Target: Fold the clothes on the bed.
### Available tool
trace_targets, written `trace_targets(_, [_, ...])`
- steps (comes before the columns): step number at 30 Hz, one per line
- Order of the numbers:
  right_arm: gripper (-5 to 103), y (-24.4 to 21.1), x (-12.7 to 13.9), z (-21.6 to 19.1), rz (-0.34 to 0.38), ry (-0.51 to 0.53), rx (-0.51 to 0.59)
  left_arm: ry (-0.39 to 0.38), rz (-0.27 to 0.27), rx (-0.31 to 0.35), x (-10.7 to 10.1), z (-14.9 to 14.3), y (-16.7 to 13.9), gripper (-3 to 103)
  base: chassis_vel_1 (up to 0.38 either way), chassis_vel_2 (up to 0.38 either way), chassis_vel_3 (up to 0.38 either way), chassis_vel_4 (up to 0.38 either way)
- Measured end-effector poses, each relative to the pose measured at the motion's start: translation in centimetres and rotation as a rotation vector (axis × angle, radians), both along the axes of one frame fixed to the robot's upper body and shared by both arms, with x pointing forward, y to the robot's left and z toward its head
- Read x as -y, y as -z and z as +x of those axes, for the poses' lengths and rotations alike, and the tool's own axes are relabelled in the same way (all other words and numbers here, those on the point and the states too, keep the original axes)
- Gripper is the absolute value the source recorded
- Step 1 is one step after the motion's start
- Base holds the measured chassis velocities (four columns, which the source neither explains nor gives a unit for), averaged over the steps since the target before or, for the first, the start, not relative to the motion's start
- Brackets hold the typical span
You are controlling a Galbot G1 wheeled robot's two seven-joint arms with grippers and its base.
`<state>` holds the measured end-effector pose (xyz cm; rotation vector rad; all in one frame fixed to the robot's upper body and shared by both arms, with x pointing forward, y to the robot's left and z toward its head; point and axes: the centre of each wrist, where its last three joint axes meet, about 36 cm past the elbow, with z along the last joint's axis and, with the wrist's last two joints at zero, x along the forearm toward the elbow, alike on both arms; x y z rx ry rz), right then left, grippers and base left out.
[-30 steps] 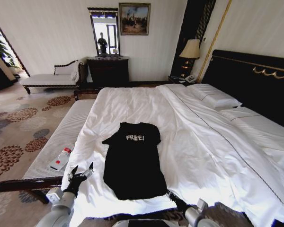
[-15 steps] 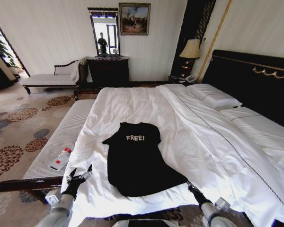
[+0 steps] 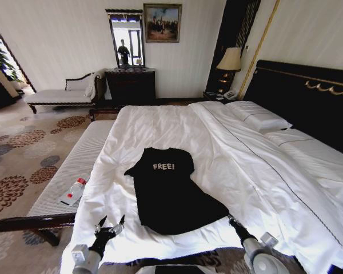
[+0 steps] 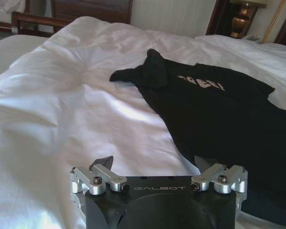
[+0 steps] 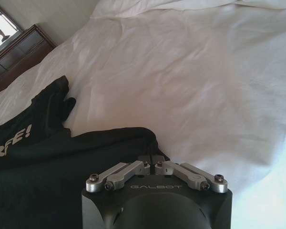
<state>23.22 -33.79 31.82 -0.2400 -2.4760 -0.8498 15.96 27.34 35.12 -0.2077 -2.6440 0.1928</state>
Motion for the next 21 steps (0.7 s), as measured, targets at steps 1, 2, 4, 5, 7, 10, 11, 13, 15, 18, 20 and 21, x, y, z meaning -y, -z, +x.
trace_targets(1, [0,0.1,-0.3,0.1,-0.001,-0.006,-0.002,0.02,-0.004,-0.01,0.3,-0.3,0.2,97,0.0,0.0,0.0,0.0])
trace_targets(2, [0,0.1,-0.5,0.3,-0.001,-0.012,-0.003,0.039,-0.007,-0.021,0.4,-0.6,0.5,96,0.0,0.0,0.0,0.0])
trace_targets(4, [0,0.1,-0.8,0.5,-0.002,-0.018,-0.005,0.062,-0.007,-0.038,0.5,-0.7,0.8,96,0.0,0.0,0.0,0.0])
trace_targets(5, [0,0.1,-0.8,0.5,-0.002,-0.018,-0.005,0.062,-0.007,-0.038,0.5,-0.7,0.8,96,0.0,0.0,0.0,0.0])
trace_targets(7, [0,0.0,-1.0,0.8,-0.004,-0.026,-0.006,0.1,0.006,-0.06,0.5,-0.6,1.2,95,0.0,0.0,0.0,0.0])
trace_targets(10, [0,-0.1,-1.0,1.1,-0.007,-0.028,-0.003,0.141,0.032,-0.053,0.5,0.3,1.8,94,0.0,0.0,0.0,0.0])
trace_targets(11, [0,-0.1,-1.0,1.1,-0.007,-0.029,-0.003,0.147,0.033,-0.053,0.5,0.6,1.9,94,0.0,0.0,0.0,0.0])
trace_targets(13, [0,-0.2,-1.0,1.2,-0.007,-0.029,-0.003,0.159,0.033,-0.051,0.7,1.2,2.0,93,0.0,0.0,0.0,0.0])
trace_targets(15, [0,-0.3,-0.9,1.2,-0.009,-0.027,-0.003,0.195,0.023,-0.033,1.4,3.8,2.4,93,0.0,0.0,0.0,0.0])
trace_targets(18, [0,-0.4,-0.8,1.2,-0.01,-0.022,-0.002,0.239,-0.004,-0.024,2.7,6.4,2.6,92,0.0,0.0,0.0,0.0])
trace_targets(20, [0,-0.5,-0.8,1.3,-0.01,-0.021,-0.002,0.254,-0.015,-0.03,3.3,7.0,2.8,92,0.0,0.0,0.0,0.0])
trace_targets(21, [0,-0.6,-0.9,1.5,-0.011,-0.023,-0.001,0.264,-0.02,-0.038,3.5,7.3,3.0,90,0.0,0.0,0.0,0.0])
